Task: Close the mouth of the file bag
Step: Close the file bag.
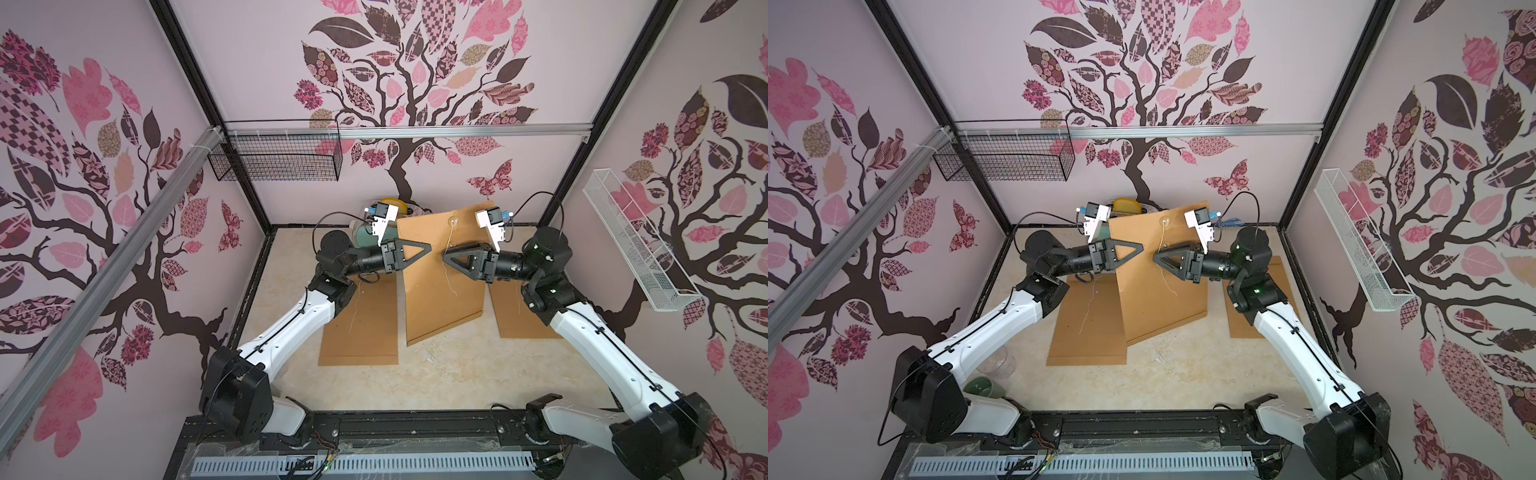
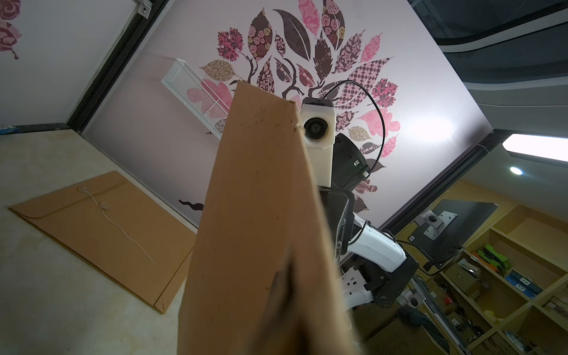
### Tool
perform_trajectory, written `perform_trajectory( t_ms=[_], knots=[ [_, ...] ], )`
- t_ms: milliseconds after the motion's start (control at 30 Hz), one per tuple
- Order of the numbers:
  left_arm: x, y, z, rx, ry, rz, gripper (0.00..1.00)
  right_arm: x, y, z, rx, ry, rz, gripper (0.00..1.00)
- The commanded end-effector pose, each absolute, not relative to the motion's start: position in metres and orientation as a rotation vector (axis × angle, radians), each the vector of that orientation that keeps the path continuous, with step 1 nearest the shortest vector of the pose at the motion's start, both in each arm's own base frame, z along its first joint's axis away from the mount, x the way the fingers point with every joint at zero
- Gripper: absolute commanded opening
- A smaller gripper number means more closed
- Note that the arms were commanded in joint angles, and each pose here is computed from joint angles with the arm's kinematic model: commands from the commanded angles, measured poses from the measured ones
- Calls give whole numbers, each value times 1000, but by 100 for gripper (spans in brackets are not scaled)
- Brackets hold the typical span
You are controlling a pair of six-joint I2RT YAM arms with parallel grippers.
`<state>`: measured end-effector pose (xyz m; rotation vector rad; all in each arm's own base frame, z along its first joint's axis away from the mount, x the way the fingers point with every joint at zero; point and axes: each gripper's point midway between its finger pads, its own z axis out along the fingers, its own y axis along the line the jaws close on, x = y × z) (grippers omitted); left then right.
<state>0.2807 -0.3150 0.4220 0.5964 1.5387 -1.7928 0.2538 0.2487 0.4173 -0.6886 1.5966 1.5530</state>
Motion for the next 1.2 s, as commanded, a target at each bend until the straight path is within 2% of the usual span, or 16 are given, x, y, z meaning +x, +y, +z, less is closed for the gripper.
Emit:
perform_trajectory(
  t_ms=[0, 300, 700, 933, 1167],
  knots=[
    [274, -313, 437, 623, 1474, -1775, 0, 240, 250, 419, -748, 1558, 1576, 31],
    [275, -313, 441, 608, 1449, -1813, 0, 234, 247, 400, -731, 1575, 1573, 2],
    [272, -313, 443, 590, 1430, -1845, 0, 244, 246, 385, -640, 1645, 1564, 0],
    [265, -316, 448, 607, 1404, -1881, 0, 258, 242, 365, -551, 1824, 1467, 0],
    [263, -321, 442, 627, 1434, -1873, 0, 255, 242, 368, -519, 1863, 1496, 0]
  ],
)
